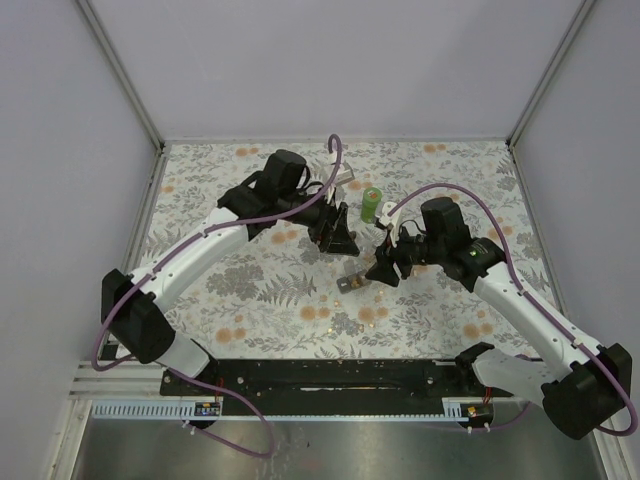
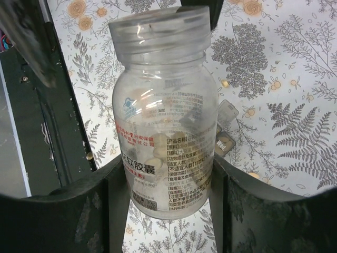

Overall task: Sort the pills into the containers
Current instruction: Screw the lid of the pill bottle onto the pill bottle.

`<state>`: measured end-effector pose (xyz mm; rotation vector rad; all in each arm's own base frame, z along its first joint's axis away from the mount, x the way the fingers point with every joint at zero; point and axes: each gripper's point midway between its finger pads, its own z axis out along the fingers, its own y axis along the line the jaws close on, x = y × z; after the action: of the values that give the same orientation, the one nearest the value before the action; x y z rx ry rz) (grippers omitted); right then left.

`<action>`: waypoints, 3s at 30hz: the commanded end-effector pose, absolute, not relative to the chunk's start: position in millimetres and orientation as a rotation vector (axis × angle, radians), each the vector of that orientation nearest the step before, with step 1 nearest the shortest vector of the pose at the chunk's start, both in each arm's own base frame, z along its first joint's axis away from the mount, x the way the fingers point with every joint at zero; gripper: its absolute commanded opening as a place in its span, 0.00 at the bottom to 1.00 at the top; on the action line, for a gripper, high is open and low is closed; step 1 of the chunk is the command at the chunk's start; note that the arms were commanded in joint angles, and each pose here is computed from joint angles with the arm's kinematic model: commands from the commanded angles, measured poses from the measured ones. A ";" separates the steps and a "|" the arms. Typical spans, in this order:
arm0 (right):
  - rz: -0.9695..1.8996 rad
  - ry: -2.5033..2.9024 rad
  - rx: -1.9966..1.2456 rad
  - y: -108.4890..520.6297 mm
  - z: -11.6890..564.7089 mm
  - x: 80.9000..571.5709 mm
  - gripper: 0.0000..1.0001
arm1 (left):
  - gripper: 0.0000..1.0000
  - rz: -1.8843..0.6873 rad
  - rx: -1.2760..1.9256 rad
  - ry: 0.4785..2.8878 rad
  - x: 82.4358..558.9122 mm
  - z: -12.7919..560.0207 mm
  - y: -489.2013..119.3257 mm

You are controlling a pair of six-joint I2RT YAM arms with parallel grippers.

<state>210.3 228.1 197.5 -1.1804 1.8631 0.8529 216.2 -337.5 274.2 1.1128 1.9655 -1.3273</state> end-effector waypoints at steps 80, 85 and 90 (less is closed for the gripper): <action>1.006 1.802 -1.282 239.9 204.9 188.6 0.00 | 0.06 -1.345 1.493 1.832 200.4 261.8 -330.3; 0.993 1.811 -1.272 239.6 204.2 191.4 0.00 | 0.06 -1.354 1.482 1.832 200.2 261.4 -331.2; 0.981 1.815 -1.260 239.0 202.9 193.3 0.00 | 0.05 -1.373 1.444 1.835 198.7 261.0 -332.4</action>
<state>183.6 231.3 181.3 -1.2686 1.9049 1.0020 201.4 -332.1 243.8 1.4739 1.9112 -1.3662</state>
